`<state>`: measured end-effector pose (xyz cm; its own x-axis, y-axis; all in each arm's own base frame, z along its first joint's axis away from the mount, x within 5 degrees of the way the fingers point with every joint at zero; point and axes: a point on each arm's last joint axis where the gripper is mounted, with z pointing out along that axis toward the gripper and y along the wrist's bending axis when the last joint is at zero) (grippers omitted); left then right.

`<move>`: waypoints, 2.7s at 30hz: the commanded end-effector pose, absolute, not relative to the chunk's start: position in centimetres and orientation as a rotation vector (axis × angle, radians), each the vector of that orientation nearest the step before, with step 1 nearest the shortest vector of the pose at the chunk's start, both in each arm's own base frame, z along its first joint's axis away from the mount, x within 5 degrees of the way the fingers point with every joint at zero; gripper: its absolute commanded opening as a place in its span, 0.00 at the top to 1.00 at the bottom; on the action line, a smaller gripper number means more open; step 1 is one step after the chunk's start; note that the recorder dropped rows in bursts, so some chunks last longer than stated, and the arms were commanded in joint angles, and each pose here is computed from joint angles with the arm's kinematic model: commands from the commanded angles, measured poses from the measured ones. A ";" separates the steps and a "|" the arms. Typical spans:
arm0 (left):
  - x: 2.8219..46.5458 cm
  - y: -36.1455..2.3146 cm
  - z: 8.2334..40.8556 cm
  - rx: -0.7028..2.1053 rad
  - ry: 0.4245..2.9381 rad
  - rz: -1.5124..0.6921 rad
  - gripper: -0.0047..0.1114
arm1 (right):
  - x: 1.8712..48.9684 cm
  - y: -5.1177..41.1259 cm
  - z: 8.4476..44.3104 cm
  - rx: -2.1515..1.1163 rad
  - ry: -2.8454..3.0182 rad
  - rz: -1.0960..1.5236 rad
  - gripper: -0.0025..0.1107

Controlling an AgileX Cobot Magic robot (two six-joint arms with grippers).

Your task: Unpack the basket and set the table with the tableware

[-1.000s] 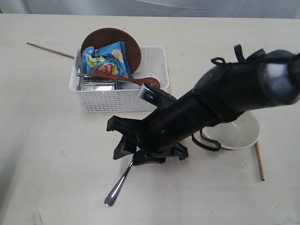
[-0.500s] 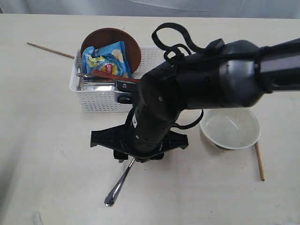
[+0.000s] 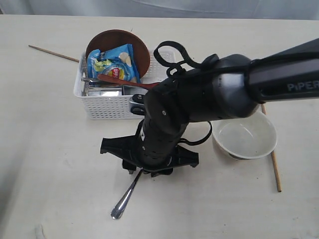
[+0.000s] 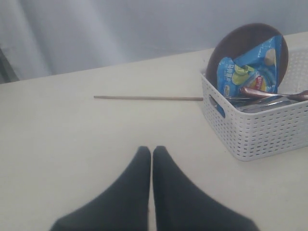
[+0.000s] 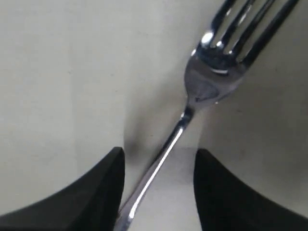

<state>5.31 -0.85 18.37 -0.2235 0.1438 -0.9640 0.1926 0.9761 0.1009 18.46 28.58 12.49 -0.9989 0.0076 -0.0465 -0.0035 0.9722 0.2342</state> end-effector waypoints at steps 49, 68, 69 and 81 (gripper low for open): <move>5.3 -0.8 18.3 0.240 1.797 -0.041 0.95 | 21.7 28.8 19.6 -0.462 2.981 0.281 0.45; 5.3 -0.8 18.3 0.240 1.797 -0.041 0.95 | 30.3 37.0 23.6 -0.999 2.664 0.046 0.59; 5.3 -0.8 18.3 0.240 1.797 -0.041 0.95 | 30.6 37.3 23.1 -1.028 2.647 0.035 0.59; 5.3 -0.8 18.3 0.240 1.797 -0.041 0.95 | 32.5 38.5 18.8 -1.125 2.559 -0.087 0.59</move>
<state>5.31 -0.85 18.37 -0.2235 0.1438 -0.9640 0.1926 0.9761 0.1009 31.88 38.45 19.15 -0.6543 -0.7080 -0.2657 -0.6983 0.7005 -0.1469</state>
